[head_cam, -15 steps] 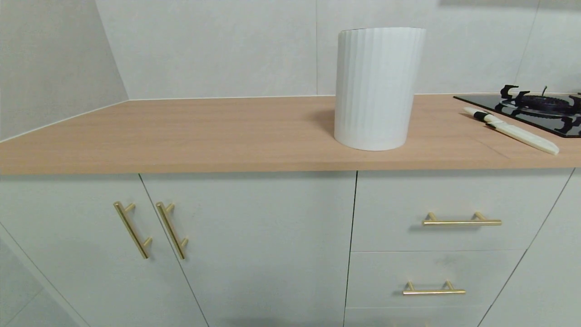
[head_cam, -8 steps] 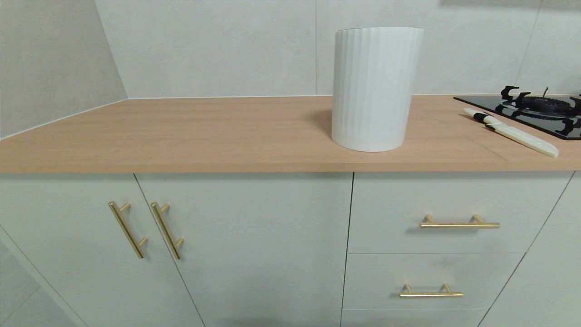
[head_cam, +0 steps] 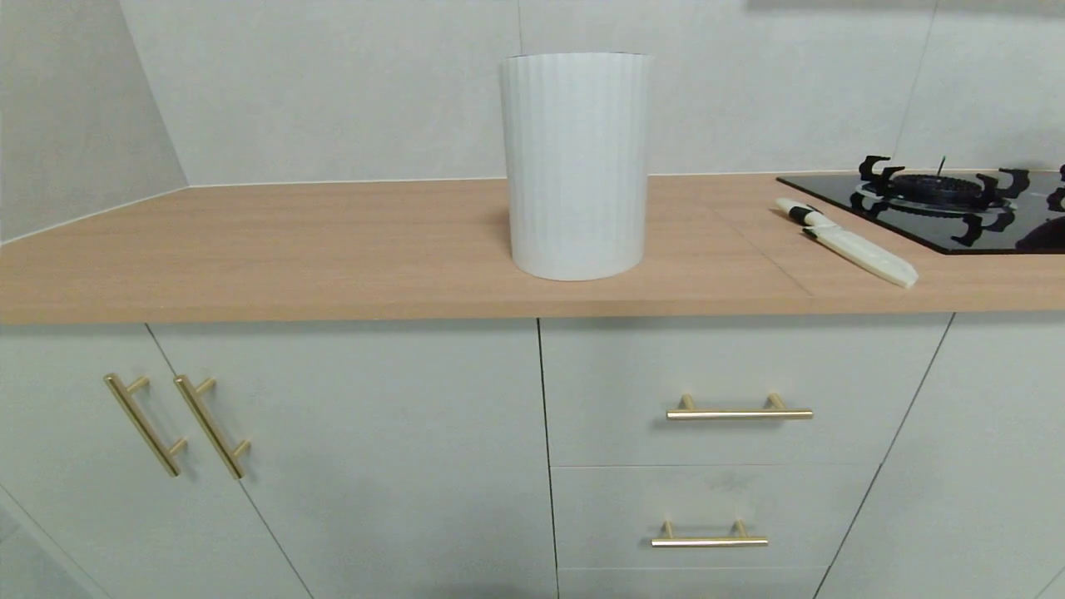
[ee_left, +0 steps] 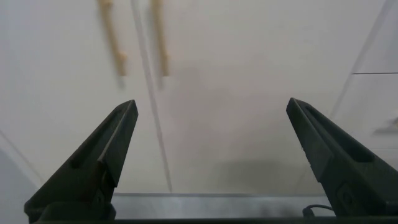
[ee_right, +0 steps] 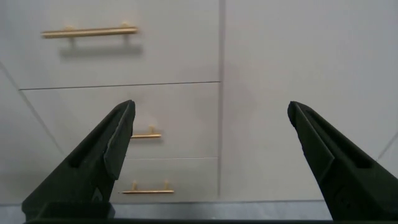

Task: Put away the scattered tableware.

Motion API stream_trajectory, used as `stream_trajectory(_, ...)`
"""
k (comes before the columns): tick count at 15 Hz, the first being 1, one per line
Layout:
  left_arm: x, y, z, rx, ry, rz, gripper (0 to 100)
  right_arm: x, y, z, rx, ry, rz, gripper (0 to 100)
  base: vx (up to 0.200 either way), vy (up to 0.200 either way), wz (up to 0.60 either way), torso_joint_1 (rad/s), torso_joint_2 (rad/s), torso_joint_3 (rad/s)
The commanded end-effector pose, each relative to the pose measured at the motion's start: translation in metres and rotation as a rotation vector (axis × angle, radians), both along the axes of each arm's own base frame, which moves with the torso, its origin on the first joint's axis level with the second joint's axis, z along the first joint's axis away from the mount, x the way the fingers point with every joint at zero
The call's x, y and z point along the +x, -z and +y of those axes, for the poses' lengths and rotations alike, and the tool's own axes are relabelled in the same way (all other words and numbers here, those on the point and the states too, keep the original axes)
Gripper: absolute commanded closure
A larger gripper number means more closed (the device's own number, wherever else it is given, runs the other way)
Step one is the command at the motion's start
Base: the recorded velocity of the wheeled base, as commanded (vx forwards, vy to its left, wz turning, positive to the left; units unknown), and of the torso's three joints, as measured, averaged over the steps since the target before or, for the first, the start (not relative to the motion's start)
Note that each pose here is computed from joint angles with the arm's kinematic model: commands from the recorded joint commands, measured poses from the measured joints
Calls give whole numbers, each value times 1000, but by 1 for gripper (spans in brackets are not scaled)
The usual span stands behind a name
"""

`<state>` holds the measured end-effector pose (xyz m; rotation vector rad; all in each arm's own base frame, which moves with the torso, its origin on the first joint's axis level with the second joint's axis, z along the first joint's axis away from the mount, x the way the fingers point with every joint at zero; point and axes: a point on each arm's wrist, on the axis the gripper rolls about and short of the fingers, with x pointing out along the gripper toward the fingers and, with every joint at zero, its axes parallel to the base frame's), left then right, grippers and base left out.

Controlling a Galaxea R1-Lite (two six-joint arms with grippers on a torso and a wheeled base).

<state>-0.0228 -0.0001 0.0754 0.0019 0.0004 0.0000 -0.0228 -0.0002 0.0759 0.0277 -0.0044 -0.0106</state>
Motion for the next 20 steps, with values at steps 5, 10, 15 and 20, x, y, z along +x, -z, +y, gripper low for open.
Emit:
stream_trajectory(5, 0, 0, 0, 0, 0, 1, 0, 0, 0, 0, 0, 0, 1, 0, 0, 0, 0, 0, 0, 0)
stream_trajectory(10, 0, 0, 0, 0, 0, 1, 0, 0, 0, 0, -2, 0, 1, 0, 0, 0, 0, 0, 0, 0)
stream_trajectory(15, 0, 0, 0, 0, 0, 1, 0, 0, 0, 0, -2, 0, 1, 0, 0, 0, 0, 0, 0, 0)
stream_trajectory(20, 0, 0, 0, 0, 0, 1, 0, 0, 0, 0, -2, 0, 1, 0, 0, 0, 0, 5, -38, -33)
